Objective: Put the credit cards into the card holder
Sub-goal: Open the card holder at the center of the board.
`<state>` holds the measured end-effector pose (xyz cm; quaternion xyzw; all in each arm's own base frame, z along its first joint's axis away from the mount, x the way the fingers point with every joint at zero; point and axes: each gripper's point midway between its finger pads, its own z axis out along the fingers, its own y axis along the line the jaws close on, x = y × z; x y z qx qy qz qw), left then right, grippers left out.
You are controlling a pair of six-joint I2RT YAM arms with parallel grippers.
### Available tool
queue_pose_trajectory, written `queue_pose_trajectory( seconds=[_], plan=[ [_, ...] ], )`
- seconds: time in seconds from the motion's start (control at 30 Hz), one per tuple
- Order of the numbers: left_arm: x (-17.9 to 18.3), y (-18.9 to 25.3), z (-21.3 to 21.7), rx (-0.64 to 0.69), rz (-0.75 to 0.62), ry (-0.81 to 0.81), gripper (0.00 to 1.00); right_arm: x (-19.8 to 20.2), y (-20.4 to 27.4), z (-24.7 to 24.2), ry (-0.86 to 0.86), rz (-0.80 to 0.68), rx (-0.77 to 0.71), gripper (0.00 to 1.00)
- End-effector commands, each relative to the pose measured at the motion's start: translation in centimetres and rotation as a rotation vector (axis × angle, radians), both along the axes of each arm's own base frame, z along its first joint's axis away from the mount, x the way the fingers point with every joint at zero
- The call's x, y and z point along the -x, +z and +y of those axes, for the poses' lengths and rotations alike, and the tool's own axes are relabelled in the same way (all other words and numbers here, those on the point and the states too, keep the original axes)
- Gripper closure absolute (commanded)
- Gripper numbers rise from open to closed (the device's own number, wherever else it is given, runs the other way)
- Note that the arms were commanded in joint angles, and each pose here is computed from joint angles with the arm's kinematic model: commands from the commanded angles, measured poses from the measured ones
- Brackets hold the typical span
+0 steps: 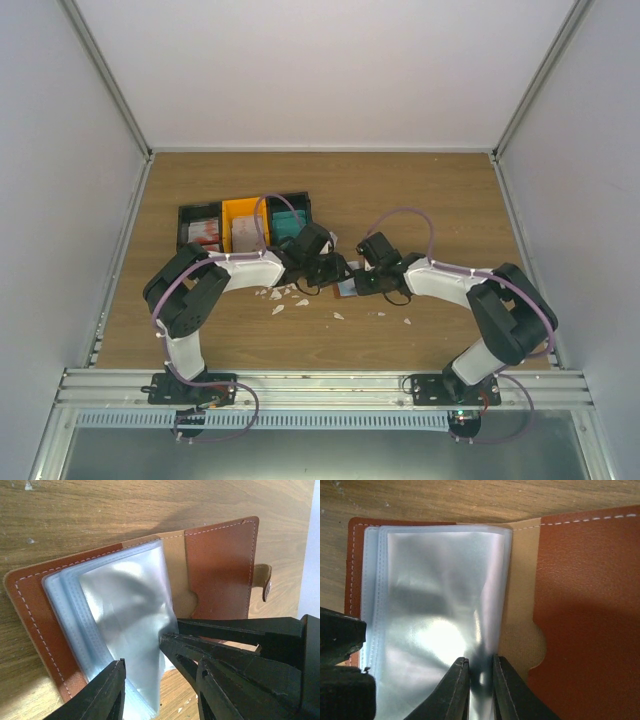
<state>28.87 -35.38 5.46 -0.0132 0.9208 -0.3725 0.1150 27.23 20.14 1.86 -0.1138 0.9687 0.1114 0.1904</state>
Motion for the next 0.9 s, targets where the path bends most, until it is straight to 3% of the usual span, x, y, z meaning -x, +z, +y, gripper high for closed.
queue_pose_trajectory(
  seconds=[0.0,0.47,0.87],
  plan=[
    [-0.6,0.7,-0.4,0.042,-0.027,0.004,0.58,1.8,-1.7,-1.6,-0.029,0.077,0.018,0.87],
    [-0.5,0.1,-0.8,0.062,-0.009,-0.008,0.62,1.4,0.6,-0.6,-0.067,0.095,-0.288,0.95],
    [-0.3,-0.9,-0.5,0.04,0.02,0.002,0.62,1.3,1.8,-0.7,-0.101,0.121,-0.457,0.98]
  ],
)
